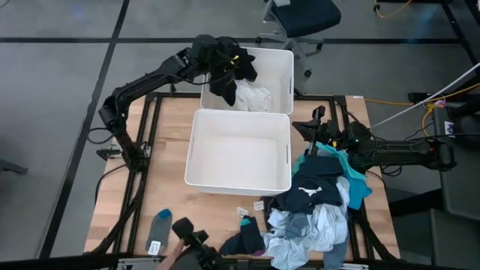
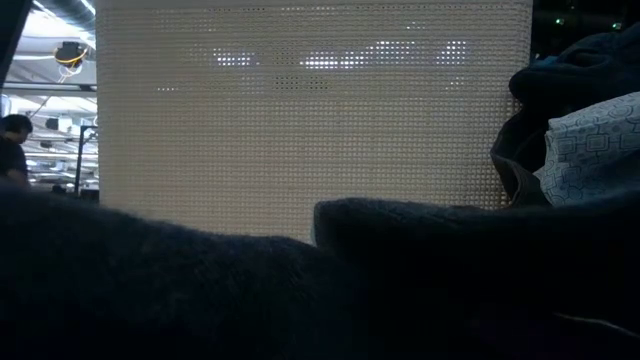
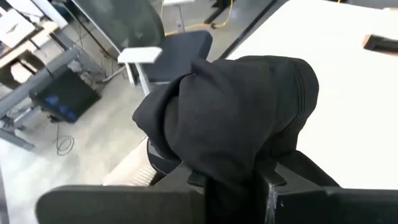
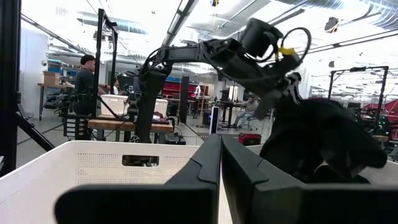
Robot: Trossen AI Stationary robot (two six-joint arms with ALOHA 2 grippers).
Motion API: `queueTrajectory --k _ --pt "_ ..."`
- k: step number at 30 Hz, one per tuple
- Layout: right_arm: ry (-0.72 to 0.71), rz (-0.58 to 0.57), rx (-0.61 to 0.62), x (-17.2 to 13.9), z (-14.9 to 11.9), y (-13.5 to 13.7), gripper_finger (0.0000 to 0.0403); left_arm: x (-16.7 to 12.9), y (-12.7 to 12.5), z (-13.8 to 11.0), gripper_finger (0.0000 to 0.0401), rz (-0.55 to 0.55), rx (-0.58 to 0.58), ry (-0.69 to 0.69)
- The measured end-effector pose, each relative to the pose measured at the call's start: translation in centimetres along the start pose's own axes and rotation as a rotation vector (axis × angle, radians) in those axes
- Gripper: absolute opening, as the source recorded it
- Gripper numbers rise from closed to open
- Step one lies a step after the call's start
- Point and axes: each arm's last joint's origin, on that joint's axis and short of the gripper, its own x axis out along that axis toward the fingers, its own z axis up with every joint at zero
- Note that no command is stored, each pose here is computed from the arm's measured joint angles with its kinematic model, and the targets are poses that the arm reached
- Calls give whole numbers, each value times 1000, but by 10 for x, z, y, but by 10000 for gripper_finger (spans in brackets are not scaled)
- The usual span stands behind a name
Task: Sort clothes
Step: Put the black underwear into the top white bin, then put the gray sock into the bottom white bin
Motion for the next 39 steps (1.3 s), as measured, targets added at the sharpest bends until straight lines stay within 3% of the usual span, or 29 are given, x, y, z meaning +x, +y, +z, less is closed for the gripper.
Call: queueTrajectory --k 16,26,30,34,39 --pt "0 0 0 0 0 0 17 7 0 -6 54 50 -12 59" --pt "0 0 -1 0 0 0 17 0 -2 -5 177 46 20 65" --pt "0 0 -6 0 0 0 17 -22 -7 5 198 32 23 12" --pt "0 0 -7 0 0 0 17 -60 -9 17 198 6 23 -62" --pt "-1 0 -7 0 0 0 17 -113 -23 16 195 -89 66 -53"
